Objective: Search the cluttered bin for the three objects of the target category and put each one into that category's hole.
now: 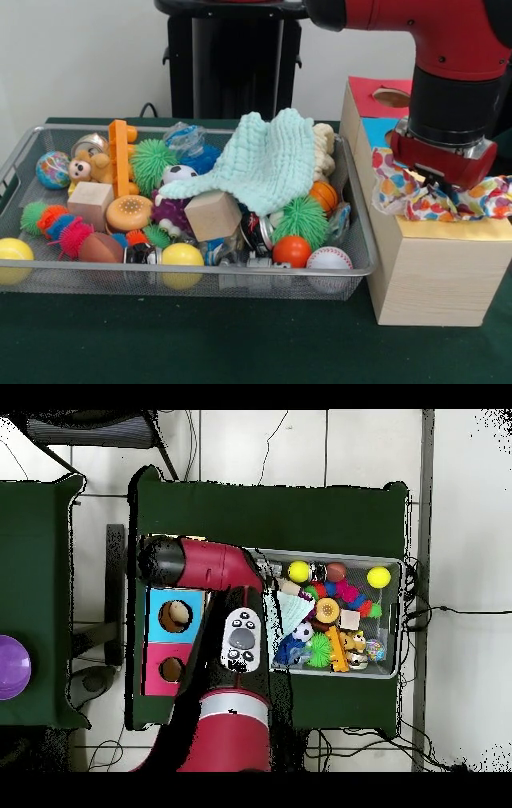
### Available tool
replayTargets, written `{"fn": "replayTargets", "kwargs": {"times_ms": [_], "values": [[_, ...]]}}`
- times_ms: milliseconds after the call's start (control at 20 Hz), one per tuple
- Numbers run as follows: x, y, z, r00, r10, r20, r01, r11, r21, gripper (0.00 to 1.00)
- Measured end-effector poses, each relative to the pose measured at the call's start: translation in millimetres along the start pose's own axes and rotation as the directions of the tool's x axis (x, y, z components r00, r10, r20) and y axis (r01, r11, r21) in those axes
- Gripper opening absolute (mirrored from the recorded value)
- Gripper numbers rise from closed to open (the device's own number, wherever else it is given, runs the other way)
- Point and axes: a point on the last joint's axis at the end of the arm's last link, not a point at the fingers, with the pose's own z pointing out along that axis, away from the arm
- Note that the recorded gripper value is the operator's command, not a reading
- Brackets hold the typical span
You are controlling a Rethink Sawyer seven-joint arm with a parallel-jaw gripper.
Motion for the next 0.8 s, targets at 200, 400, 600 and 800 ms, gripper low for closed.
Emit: {"fn": "replayTargets", "kwargs": {"times_ms": [200, 400, 600, 800], "values": [[5.0, 1, -1, 0.999, -0.032, 0.032, 0.031, 0.9992, 0.026, 0.0], [9.9, 0, -10, 0.9976, -0.052, 0.045, 0.05, 0.9974, 0.051, 0.0], [10.8, 0, -30, 0.9984, -0.051, 0.025, 0.049, 0.9963, 0.071, 0.0], [7.9, -2, -54, 0.9993, -0.037, 0.004, 0.037, 0.9964, 0.076, 0.0]]}}
